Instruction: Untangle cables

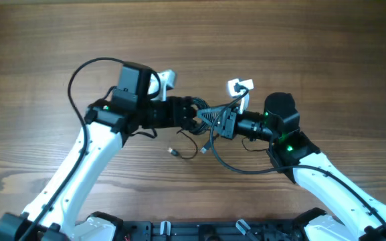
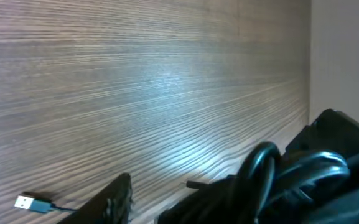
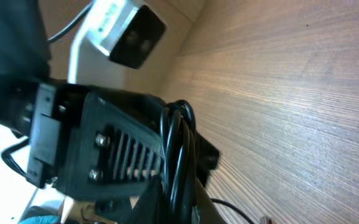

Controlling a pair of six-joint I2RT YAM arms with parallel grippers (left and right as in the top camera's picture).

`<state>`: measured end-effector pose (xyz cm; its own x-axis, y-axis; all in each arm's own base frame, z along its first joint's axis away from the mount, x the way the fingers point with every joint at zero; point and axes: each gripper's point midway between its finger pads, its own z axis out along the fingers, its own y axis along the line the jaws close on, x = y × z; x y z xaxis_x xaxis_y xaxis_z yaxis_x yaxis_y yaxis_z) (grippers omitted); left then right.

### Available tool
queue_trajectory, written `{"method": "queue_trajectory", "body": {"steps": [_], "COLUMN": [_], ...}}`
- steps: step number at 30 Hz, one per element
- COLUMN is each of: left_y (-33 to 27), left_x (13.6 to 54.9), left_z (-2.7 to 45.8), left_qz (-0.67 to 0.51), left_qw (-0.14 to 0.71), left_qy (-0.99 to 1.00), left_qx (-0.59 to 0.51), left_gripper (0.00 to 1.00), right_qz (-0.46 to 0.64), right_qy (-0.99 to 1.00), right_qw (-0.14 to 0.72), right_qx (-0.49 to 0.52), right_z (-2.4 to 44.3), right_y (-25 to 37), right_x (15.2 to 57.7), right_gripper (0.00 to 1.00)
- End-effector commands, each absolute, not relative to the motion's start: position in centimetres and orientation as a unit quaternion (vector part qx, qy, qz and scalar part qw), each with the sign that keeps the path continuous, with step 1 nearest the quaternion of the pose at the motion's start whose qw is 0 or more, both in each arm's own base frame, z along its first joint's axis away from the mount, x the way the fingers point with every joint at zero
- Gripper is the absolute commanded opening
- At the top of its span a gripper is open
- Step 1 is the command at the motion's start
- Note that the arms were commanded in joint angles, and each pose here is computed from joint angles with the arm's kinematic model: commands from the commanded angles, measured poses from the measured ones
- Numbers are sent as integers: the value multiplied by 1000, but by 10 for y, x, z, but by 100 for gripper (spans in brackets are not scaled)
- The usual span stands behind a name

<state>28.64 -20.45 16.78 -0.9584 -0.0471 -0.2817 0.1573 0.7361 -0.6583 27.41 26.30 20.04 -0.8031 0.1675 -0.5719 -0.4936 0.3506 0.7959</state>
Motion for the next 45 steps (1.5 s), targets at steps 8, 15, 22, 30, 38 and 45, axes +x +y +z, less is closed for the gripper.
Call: {"method": "queue_trajectory", "body": {"steps": [8, 15, 22, 30, 38, 45], "left_y": [-163, -107, -141, -173, -163, -102], "left_x": [325, 355, 339, 322, 329, 356], "left_z": [164, 158, 163, 171, 167, 152], "left_qz": [-311, -306, -357, -394, -379, -221], "left_qw": [201, 153, 61, -19, 24, 227], "left_qy": [929, 829, 788, 772, 788, 876], "left_qx": [-21, -442, -498, -498, -484, -365], "left_gripper": [4, 4, 4, 4, 4, 4], "right_qz": [541, 500, 303, 314, 354, 438], "right_qy": [766, 779, 818, 804, 786, 761], "right_qw": [312, 312, 426, 445, 439, 406], "right_qx": [-154, -215, -240, -238, -254, -253], "right_z": [196, 175, 127, 94, 102, 199], "right_y": [260, 281, 301, 324, 337, 309], "right_x": [271, 249, 269, 289, 281, 227], "right_gripper": [82, 99, 100, 83, 5, 4]}}
